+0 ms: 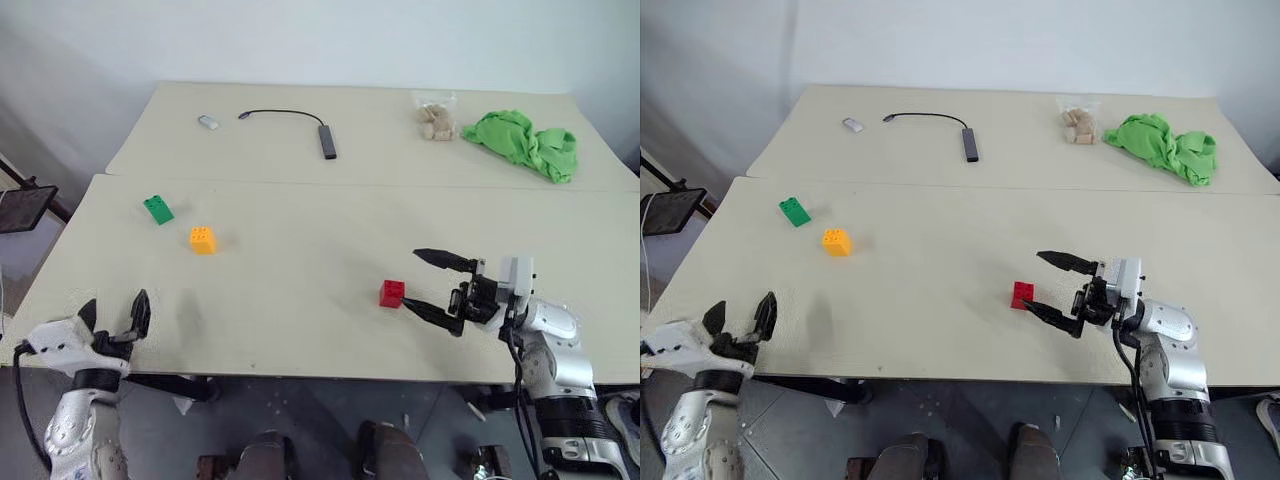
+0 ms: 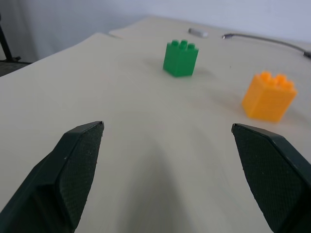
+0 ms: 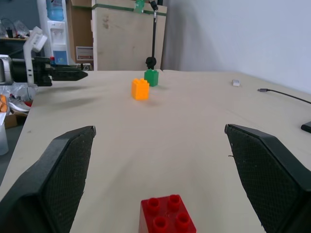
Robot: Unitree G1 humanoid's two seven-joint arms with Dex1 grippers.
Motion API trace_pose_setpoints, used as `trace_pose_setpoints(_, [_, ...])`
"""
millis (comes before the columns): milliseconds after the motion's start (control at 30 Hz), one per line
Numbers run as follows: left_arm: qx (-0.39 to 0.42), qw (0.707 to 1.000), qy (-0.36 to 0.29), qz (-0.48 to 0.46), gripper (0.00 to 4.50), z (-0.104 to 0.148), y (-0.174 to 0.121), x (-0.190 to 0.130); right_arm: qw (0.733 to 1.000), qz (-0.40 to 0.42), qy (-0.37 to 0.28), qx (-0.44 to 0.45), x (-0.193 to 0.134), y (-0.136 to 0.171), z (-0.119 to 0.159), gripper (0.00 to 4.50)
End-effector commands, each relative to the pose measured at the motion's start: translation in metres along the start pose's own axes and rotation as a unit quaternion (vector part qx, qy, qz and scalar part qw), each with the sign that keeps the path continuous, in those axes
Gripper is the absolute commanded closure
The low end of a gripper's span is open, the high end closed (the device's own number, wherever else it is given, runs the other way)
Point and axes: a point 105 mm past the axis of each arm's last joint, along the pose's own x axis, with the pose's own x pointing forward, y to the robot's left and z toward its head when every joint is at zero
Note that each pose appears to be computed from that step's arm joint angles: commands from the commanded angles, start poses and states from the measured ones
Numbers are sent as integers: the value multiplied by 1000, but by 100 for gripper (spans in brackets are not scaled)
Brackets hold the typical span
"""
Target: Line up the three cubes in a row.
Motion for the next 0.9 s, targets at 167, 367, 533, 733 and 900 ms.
trace_pose_setpoints(167, [48,999,-13,22,0,27,-17,81,1000,10,0,-13,8,2,7,3])
trace_pose_setpoints(367, [44,997,0,69,0,39,-27,137,1000,18,0,-4,12,10,10,3])
trace_pose_setpoints(533, [41,997,17,66,0,35,-50,160,1000,19,-4,-2,18,13,15,3])
trace_pose_setpoints(733, [37,993,42,100,0,25,-52,170,1000,23,-8,4,23,18,18,3])
trace_pose_setpoints(900, [42,991,49,117,0,24,-55,174,1000,19,-8,4,24,17,19,3])
